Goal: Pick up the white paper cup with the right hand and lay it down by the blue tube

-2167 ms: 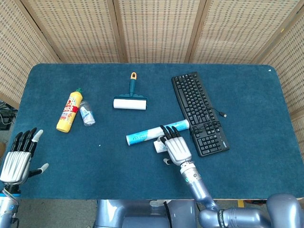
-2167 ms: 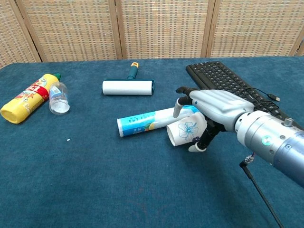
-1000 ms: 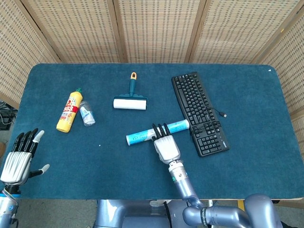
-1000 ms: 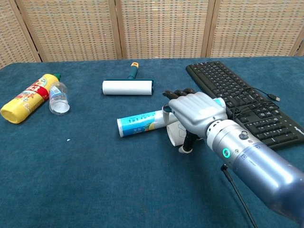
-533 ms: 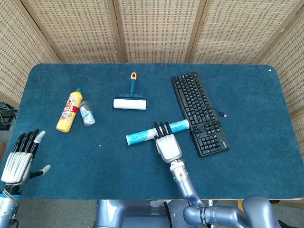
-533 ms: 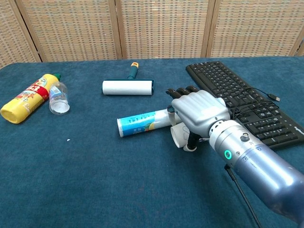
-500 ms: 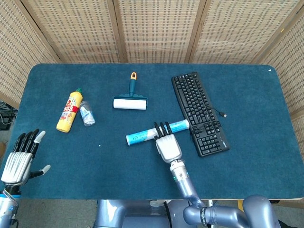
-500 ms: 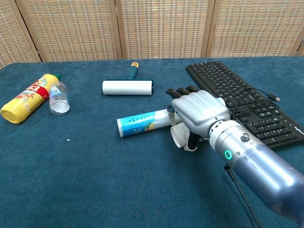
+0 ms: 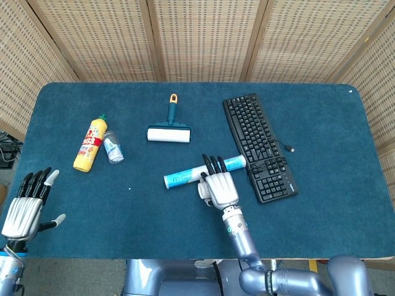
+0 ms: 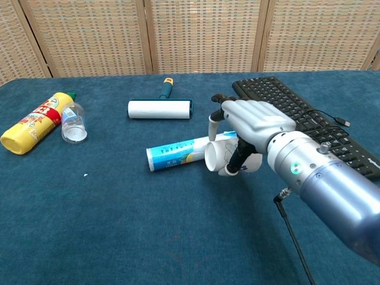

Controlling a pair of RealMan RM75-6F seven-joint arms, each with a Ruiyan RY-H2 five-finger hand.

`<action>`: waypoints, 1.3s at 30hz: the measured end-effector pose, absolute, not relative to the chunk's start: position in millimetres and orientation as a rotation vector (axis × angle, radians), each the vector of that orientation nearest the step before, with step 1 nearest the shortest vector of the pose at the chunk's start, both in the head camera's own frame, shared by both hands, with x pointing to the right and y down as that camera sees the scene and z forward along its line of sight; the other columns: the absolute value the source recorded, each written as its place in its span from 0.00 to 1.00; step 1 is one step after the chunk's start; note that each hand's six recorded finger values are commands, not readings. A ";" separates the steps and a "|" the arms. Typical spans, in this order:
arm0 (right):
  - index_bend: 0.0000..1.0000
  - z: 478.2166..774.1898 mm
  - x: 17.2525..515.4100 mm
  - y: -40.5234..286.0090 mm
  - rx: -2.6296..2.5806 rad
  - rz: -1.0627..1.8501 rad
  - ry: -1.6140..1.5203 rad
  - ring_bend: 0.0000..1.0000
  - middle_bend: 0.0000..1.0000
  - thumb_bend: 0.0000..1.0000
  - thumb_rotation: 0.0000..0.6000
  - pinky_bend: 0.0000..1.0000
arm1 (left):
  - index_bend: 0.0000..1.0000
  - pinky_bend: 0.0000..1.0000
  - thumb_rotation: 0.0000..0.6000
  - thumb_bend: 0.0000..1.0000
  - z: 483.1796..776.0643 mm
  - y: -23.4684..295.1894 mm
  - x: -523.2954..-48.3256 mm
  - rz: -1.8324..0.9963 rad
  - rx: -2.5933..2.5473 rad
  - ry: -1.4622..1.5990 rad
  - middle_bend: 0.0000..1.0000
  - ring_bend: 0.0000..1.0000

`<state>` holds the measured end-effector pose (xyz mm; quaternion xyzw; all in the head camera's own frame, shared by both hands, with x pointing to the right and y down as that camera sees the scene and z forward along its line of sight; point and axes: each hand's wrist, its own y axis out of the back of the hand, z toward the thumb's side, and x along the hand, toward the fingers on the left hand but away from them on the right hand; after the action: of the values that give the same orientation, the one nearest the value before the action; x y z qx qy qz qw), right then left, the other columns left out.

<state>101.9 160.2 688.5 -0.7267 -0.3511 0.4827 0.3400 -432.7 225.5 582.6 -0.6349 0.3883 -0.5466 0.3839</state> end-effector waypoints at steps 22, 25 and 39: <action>0.49 711.8 130.3 157.4 -2.251 1.351 -1.431 0.00 0.02 0.22 1.00 0.00 | 0.00 0.00 1.00 0.12 583.5 226.7 -429.9 -1.388 -1.617 0.982 0.00 0.00; 0.49 713.7 133.7 159.0 -2.241 1.361 -1.426 0.00 0.01 0.22 1.00 0.00 | 0.00 0.00 1.00 0.12 583.2 226.6 -430.1 -1.387 -1.617 0.983 0.00 0.00; 0.29 697.7 165.9 158.8 -2.117 1.367 -1.396 0.00 0.00 0.22 1.00 0.00 | 0.00 0.00 1.00 0.12 582.5 227.7 -427.3 -1.376 -1.623 0.977 0.00 0.00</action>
<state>165.9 158.8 697.7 -0.7287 -0.4804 0.4705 0.1298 -427.3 227.7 582.5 -0.6384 0.3844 -0.5412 0.3896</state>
